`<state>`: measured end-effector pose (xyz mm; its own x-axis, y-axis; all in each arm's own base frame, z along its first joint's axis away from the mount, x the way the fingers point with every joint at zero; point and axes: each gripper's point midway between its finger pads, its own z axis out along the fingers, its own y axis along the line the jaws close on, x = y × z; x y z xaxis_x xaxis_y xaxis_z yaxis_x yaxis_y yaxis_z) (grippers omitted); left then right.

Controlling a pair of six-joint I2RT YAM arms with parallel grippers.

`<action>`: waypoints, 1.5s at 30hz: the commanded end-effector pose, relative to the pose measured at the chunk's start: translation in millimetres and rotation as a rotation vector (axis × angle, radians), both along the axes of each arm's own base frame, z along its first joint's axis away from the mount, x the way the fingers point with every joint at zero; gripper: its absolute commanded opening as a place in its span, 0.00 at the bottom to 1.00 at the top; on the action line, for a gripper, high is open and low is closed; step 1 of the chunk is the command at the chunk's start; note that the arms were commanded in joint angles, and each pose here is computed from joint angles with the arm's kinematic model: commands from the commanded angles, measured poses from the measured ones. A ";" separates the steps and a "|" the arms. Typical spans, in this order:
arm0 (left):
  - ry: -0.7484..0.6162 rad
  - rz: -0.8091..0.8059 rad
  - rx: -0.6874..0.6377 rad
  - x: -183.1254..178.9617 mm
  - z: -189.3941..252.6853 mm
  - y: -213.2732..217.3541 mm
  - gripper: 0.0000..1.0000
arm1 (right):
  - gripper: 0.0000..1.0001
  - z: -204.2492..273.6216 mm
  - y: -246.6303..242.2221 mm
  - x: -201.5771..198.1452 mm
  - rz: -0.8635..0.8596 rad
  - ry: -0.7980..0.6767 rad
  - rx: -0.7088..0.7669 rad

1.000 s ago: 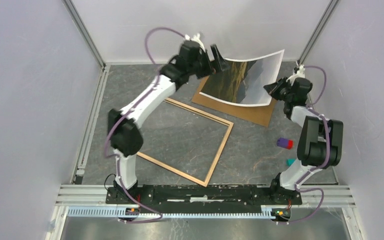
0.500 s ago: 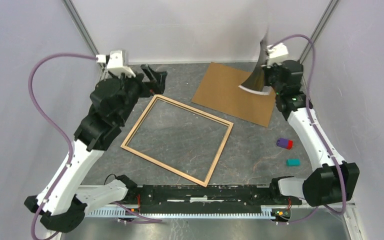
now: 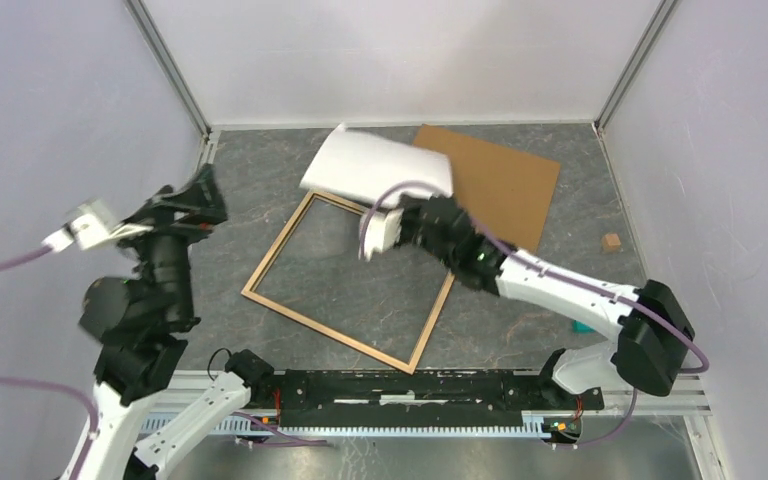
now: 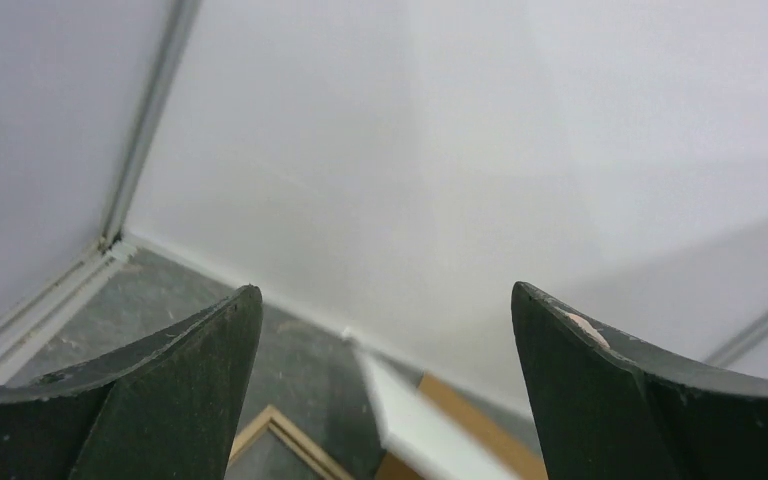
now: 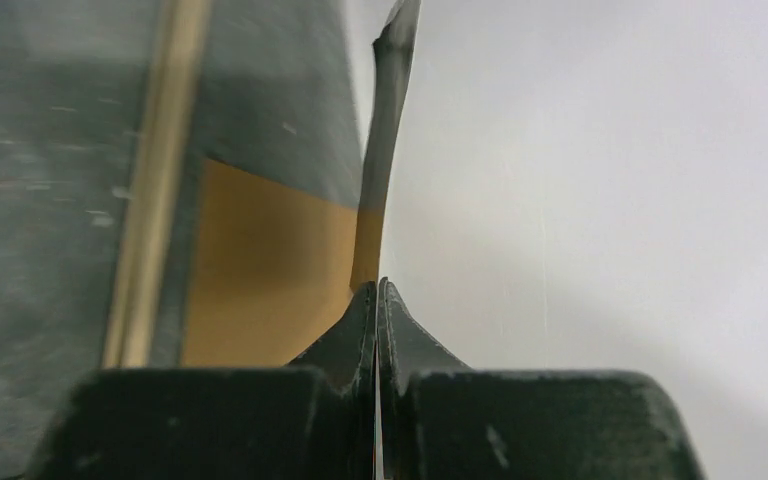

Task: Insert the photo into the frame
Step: Turn over the photo from the photo frame.

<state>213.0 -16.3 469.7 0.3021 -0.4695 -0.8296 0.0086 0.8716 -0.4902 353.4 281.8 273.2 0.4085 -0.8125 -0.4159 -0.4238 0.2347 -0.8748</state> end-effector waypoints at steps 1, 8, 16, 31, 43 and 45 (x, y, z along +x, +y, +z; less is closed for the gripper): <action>-0.083 0.155 -0.042 -13.2 14.3 35.3 1.00 | 0.00 8.0 62.1 -58.1 0.344 -0.270 -0.135; -0.055 0.123 -0.007 4.1 8.4 21.6 1.00 | 0.00 -82.7 82.0 -135.3 0.581 -0.268 -0.199; -0.031 0.092 0.016 18.3 -0.4 9.2 1.00 | 0.20 -153.2 15.9 -152.4 0.517 -0.287 -0.267; -0.002 0.027 0.041 33.2 -7.5 -9.7 1.00 | 0.98 -162.2 -42.6 -153.1 0.098 0.201 0.203; 0.028 -0.010 0.060 43.7 -13.7 -21.7 1.00 | 0.98 -181.7 -45.3 -187.3 -0.404 0.854 0.735; 0.030 -0.024 0.060 44.6 -14.1 -24.8 1.00 | 0.98 -181.0 -50.7 -184.1 -0.527 0.903 0.902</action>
<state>258.2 -37.6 446.6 0.2558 -0.3967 -0.8816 -0.0145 0.9103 -0.4138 175.6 243.7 96.5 -0.2500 -0.4185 -0.8731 -0.6970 0.7037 -0.1378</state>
